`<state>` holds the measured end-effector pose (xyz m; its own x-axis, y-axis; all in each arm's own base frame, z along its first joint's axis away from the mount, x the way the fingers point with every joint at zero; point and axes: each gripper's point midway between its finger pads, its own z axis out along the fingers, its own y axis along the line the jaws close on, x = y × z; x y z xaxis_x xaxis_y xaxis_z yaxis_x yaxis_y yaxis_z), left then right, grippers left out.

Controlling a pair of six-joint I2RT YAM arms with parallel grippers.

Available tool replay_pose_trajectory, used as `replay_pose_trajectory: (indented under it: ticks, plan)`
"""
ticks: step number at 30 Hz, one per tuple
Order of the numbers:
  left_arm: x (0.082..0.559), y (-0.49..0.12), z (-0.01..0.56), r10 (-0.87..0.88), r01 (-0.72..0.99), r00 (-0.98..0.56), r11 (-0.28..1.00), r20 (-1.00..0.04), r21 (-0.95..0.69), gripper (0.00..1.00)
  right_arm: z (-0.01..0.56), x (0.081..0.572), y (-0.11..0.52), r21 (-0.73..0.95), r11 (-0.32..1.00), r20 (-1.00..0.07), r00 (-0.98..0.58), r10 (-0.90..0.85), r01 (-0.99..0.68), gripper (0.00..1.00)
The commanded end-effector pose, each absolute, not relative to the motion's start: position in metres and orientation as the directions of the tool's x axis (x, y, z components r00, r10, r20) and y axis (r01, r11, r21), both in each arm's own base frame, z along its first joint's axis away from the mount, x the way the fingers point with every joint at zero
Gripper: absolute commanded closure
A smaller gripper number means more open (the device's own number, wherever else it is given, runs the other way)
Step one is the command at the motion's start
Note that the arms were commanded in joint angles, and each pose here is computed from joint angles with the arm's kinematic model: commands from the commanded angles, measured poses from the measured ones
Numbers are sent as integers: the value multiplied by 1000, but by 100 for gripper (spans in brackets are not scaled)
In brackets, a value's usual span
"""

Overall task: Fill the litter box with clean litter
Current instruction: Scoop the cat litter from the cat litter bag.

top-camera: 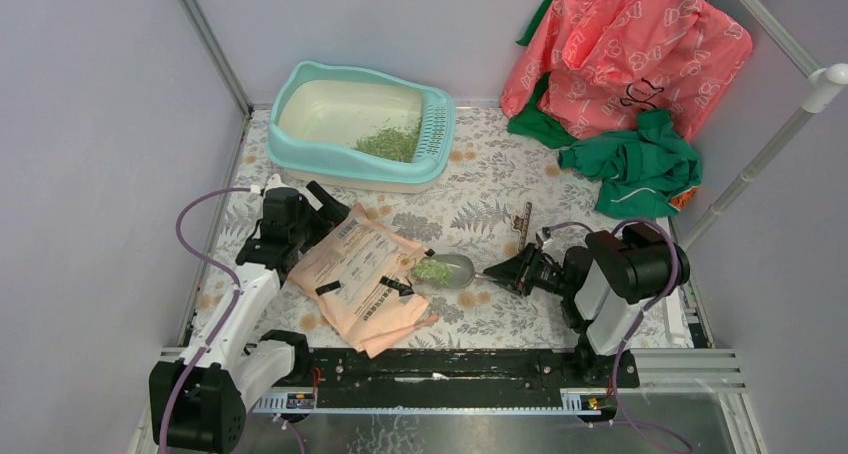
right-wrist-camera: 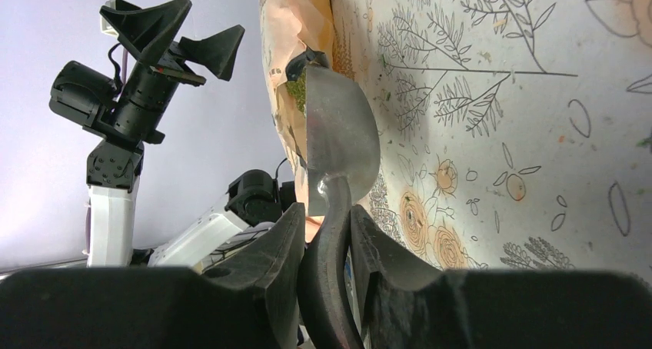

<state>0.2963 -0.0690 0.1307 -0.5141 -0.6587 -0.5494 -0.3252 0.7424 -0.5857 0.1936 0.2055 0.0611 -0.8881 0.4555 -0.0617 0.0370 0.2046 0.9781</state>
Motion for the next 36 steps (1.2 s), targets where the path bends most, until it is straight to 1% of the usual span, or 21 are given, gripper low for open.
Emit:
replay_pose_trajectory:
  ticks: [1,14,21,23,26,27,29,31,36]
  plan:
    - [306,-66,150,-652,-298,-483,750,-585,-590,1,84,183,200,980,173,-168,-883,439,-100,100]
    - [307,-66,153,-653,-297,-478,749,-587,-592,1,91,166,189,984,154,-153,-887,437,-94,100]
    - [308,-66,153,-654,-297,-475,749,-589,-592,1,98,167,189,983,156,-152,-893,424,-93,100]
    - [307,-66,152,-654,-298,-476,749,-588,-592,1,99,170,189,979,179,-165,-894,417,-98,100]
    - [307,-66,152,-655,-296,-474,748,-588,-594,1,106,183,188,960,247,-228,-884,408,-134,100]
    - [307,-66,151,-655,-295,-476,748,-587,-595,1,111,188,187,947,275,-271,-872,407,-166,100]
    - [307,-67,150,-656,-294,-476,746,-586,-597,1,122,195,186,935,302,-304,-862,406,-187,100]
    - [307,-68,149,-656,-291,-479,745,-583,-600,1,136,200,187,936,289,-311,-858,409,-201,100]
    - [308,-69,147,-657,-285,-484,743,-578,-606,1,163,217,192,956,207,-283,-853,439,-210,100]
